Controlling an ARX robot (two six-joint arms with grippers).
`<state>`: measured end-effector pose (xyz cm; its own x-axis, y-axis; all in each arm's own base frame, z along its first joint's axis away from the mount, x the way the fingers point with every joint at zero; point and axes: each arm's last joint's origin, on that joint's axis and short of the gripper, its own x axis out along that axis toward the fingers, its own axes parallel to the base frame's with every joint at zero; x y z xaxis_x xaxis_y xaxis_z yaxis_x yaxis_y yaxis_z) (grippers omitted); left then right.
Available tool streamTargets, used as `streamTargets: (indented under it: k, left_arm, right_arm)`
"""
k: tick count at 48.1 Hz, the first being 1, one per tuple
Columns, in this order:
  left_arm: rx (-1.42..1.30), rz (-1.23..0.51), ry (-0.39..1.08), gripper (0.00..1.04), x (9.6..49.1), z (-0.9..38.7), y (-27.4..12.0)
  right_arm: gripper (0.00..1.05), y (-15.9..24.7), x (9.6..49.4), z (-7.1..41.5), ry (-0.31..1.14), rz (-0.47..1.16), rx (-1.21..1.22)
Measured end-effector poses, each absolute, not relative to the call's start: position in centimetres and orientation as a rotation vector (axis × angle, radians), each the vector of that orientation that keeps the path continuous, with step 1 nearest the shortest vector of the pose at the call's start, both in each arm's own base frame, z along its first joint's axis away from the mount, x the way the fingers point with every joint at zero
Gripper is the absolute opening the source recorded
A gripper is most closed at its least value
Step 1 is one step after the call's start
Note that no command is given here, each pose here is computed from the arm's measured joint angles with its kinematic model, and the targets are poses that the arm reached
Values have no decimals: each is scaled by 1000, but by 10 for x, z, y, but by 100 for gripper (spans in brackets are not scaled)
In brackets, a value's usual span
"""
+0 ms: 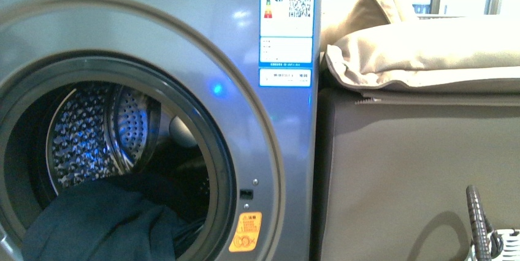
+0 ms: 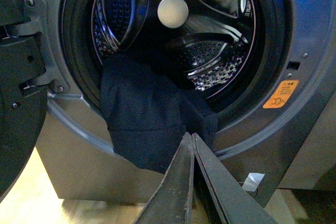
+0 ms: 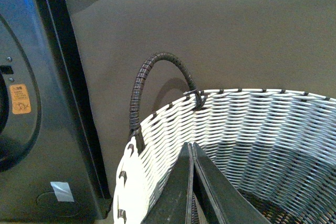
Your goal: Put clothes into washing machine
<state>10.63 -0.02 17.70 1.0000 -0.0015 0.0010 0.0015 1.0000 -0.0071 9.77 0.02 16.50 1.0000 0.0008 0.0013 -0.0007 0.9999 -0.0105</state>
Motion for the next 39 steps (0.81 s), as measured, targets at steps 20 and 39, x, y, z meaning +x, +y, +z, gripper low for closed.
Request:
streamTargets:
  k: [20,39]
  left_arm:
    - [-6,-2,-4,4,97,166,0]
    - [-6,-1,-4,4,97,166,0]
  right_arm:
    - [2,0,98,165,-1,3,-10]
    - [2,0,98,165,-1,3,-11]
